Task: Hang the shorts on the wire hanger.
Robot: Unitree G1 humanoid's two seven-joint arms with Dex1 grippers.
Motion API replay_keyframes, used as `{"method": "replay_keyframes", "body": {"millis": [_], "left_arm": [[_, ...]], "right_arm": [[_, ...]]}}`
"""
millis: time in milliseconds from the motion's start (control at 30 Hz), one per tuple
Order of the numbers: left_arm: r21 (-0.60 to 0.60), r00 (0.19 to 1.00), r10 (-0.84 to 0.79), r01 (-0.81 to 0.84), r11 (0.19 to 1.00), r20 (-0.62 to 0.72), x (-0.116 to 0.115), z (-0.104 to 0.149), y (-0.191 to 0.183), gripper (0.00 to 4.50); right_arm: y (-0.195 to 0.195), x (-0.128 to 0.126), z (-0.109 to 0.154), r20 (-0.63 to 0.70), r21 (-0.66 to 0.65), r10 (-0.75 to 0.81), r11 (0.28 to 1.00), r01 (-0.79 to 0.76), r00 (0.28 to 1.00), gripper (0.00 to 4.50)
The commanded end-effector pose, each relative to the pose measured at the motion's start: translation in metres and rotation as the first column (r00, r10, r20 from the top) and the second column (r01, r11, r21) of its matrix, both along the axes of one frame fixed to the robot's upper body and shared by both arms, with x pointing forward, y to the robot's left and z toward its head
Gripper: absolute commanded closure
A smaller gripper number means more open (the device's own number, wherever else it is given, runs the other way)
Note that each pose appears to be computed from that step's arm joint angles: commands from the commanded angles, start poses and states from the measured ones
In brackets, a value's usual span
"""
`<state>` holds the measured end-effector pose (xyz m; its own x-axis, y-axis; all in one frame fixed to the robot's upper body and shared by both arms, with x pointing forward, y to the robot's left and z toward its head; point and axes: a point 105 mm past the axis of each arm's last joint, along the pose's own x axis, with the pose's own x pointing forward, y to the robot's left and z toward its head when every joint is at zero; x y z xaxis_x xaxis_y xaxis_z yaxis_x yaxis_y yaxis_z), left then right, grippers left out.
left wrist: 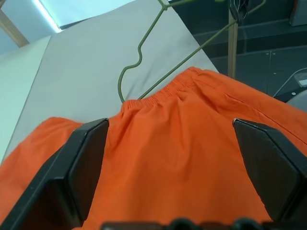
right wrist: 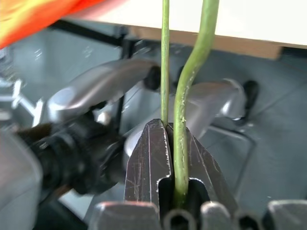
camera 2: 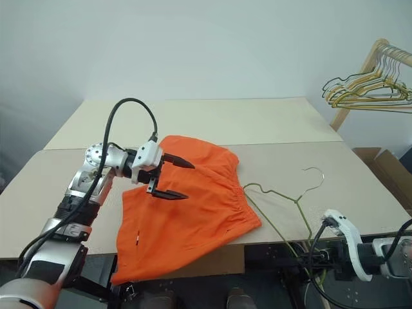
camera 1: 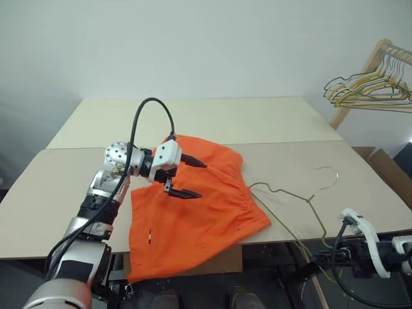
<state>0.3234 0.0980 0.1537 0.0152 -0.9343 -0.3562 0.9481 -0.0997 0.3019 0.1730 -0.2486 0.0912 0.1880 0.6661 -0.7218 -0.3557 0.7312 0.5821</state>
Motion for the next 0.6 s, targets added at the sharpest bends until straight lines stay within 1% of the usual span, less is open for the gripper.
{"method": "replay_keyframes", "body": {"millis": [33,200,300,367,467,533,600], "left_arm": [[-0.025,0.999,-0.009,0.011,1.000,0.045,-0.003,0.015,0.002,0.02],[-0.020,0.999,-0.005,0.006,1.000,0.043,-0.005,0.013,0.003,0.02],[-0.024,0.999,-0.004,0.005,1.000,0.039,-0.005,0.014,0.002,0.02],[-0.025,0.999,-0.002,0.003,1.000,0.042,-0.005,0.014,0.002,0.02],[-0.021,0.999,0.001,0.000,1.000,0.047,-0.005,0.016,0.004,0.02],[-0.015,0.999,0.005,-0.004,1.000,0.052,-0.004,0.016,0.005,0.02],[-0.010,0.998,0.007,-0.007,1.000,0.056,-0.004,0.016,0.006,0.02]], "right_arm": [[0.011,-0.003,0.016,0.018,0.073,0.079,0.994,-0.080,0.997,4.50],[0.011,0.000,0.021,-0.002,0.119,0.077,0.990,-0.076,0.997,4.50],[0.010,0.003,0.013,-0.057,0.099,0.057,0.994,-0.052,0.997,4.50],[0.013,0.004,0.012,-0.081,0.124,0.056,0.991,-0.046,0.995,4.50],[0.021,-0.008,0.017,-0.147,0.184,0.106,0.980,-0.078,0.983,4.50],[0.022,-0.017,0.016,-0.194,0.200,0.124,0.976,-0.085,0.973,4.50],[0.022,-0.019,0.015,-0.220,0.212,0.127,0.974,-0.079,0.967,4.50]]}}
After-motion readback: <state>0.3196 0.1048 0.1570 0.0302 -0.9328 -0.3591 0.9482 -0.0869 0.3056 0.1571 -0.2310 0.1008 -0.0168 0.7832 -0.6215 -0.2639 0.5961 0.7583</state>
